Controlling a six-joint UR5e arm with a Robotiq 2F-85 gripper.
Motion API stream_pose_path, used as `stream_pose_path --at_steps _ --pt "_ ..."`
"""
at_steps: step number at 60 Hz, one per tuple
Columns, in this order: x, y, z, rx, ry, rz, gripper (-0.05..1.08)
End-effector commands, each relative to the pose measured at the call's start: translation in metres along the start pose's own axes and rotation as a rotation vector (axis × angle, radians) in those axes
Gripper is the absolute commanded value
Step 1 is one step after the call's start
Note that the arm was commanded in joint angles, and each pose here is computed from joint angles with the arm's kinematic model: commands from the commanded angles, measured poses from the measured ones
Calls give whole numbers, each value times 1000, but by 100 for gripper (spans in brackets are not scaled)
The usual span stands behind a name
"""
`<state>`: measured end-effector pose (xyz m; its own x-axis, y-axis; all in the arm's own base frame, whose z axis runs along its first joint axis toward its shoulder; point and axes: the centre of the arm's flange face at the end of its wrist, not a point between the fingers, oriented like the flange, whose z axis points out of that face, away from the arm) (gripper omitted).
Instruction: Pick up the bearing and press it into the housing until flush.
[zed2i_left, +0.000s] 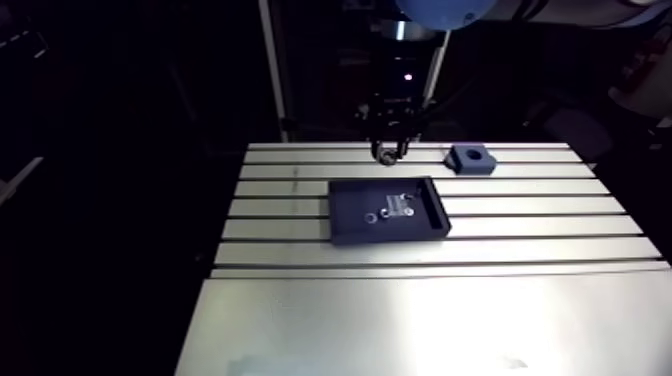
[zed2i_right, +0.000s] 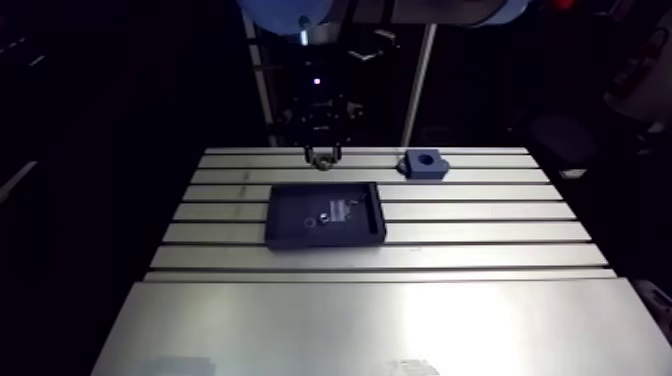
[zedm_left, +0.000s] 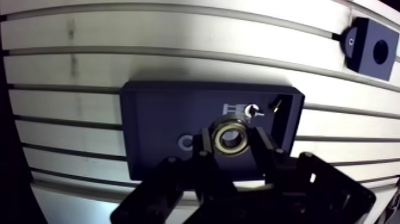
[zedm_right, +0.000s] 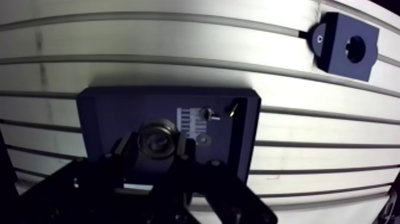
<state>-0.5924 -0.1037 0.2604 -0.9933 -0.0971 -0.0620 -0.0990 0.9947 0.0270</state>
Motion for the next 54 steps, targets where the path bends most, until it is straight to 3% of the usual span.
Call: stream_pose_path --at_steps 1,10,27,54 --pt "32 79 -33 -3 30 41 56" --pt "53 124 -28 -5 37 59 56" --pt "66 180 -16 -15 31 93 56" --pt "69 209 5 -15 11 122 56"
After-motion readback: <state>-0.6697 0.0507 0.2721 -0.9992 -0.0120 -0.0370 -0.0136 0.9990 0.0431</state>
